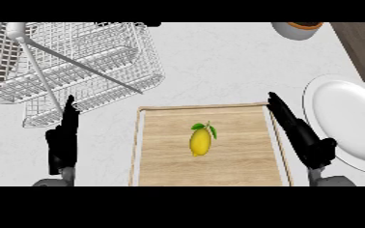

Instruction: Pick the lemon from the tray and place it in the plate

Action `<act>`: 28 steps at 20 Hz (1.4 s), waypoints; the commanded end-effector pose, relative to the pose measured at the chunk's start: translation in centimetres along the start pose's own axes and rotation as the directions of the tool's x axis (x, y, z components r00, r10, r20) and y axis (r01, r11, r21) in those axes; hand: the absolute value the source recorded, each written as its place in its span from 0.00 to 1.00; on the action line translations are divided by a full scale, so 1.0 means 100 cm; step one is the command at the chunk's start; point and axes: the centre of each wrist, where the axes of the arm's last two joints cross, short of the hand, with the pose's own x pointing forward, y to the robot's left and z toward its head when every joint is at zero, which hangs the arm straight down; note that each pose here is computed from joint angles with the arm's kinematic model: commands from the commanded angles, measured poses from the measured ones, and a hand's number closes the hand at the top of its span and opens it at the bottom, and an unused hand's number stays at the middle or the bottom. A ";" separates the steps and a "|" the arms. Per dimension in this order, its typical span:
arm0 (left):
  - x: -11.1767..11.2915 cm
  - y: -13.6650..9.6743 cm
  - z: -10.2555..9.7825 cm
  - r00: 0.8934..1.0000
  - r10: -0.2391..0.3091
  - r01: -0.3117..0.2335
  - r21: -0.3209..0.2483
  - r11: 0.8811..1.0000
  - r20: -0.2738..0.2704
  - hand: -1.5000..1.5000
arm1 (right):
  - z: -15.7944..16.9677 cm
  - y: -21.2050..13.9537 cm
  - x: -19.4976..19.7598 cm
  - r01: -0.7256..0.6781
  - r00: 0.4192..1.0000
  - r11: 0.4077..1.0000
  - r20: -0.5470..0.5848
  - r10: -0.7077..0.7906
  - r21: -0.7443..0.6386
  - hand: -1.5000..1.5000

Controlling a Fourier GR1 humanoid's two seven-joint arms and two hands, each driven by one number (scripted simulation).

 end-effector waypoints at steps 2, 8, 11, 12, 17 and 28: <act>-0.006 -0.011 0.014 0.994 0.030 -0.037 -0.070 0.997 -0.102 0.50 | -0.010 -0.011 0.055 -0.042 0.992 0.981 0.109 0.064 -0.188 1.00; -0.016 -0.022 0.040 0.970 0.067 -0.118 -0.214 0.970 -0.232 0.50 | -0.004 -0.079 0.087 -0.429 0.867 0.663 -0.074 0.493 -0.614 1.00; -0.005 -0.024 0.032 0.962 0.093 -0.161 -0.260 0.952 -0.255 0.50 | -0.008 -0.037 0.088 -0.220 0.913 0.564 0.035 0.406 -0.796 0.00; -0.001 -0.022 0.032 0.958 0.087 -0.168 -0.290 0.942 -0.272 0.50 | -0.003 -0.026 0.087 -0.214 0.909 0.538 0.036 0.415 -0.815 0.00; 0.016 -0.016 0.017 0.960 0.097 -0.187 -0.342 0.921 -0.262 0.50 | 0.035 0.047 0.103 -0.194 0.905 0.560 0.073 0.419 -0.806 0.00; 0.009 -0.018 0.024 0.961 0.083 -0.177 -0.356 0.918 -0.263 0.50 | 0.062 0.071 0.132 -0.686 0.727 0.615 -0.378 0.572 -0.389 0.00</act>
